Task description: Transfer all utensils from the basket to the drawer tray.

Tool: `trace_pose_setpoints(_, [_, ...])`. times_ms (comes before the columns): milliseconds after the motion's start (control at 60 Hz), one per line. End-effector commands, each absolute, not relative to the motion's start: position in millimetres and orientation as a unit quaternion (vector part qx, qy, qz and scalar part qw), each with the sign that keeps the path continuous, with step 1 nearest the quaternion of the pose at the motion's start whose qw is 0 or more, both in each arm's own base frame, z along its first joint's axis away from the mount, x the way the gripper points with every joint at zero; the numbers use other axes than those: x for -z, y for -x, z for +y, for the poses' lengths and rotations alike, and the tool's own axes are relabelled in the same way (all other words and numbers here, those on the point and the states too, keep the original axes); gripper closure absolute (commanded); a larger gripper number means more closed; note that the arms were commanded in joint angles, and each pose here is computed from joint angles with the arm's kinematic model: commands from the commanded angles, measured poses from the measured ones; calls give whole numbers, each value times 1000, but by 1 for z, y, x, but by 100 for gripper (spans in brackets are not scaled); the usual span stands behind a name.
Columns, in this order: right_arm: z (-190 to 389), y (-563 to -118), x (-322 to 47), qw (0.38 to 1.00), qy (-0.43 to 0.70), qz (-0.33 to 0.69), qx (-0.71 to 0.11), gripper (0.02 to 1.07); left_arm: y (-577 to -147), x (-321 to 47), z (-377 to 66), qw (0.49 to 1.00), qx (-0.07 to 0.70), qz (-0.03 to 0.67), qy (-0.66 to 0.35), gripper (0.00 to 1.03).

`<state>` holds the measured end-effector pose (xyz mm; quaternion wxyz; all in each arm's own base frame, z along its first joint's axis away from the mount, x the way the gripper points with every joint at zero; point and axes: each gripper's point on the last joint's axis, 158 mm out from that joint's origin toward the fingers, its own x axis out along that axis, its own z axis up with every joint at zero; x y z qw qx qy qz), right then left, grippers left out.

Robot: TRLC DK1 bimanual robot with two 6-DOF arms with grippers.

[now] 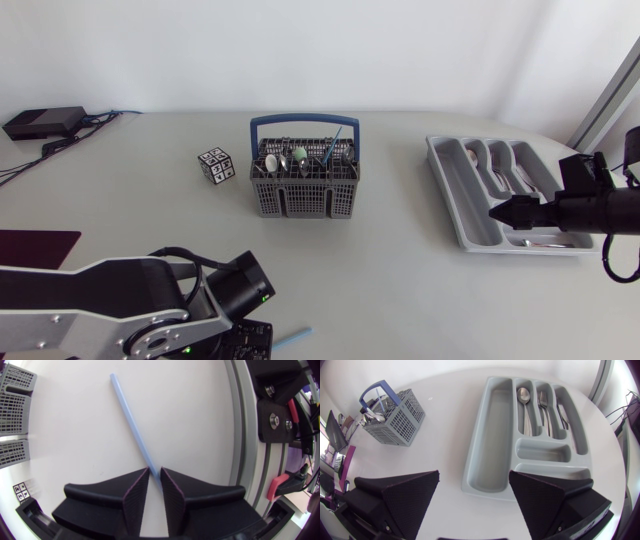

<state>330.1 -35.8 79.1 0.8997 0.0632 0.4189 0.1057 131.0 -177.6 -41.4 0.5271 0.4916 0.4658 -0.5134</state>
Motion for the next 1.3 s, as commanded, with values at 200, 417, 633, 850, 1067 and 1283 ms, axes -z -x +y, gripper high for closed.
trace_pose_setpoints(200, [-9,-318,-73,897,-29,417,-145,7,-129,51,-174,517,504,489,-490,100])
trace_pose_setpoints(417, [58,-291,-81,883,56,386,-262,7,-146,29,-185,546,512,445,-492,100])
trace_pose_setpoints(633, [131,-250,-86,834,132,366,-391,7,-167,2,-201,573,518,393,-498,100])
trace_pose_setpoints(850, [194,-214,-91,765,157,389,-489,7,-180,-20,-224,575,534,342,-518,100])
trace_pose_setpoints(1067, [227,-201,-73,707,170,436,-530,7,-191,-36,-248,570,543,271,-555,100])
trace_pose_setpoints(1283, [241,-186,-56,665,179,474,-549,17,-199,-46,-264,576,534,221,-578,100])
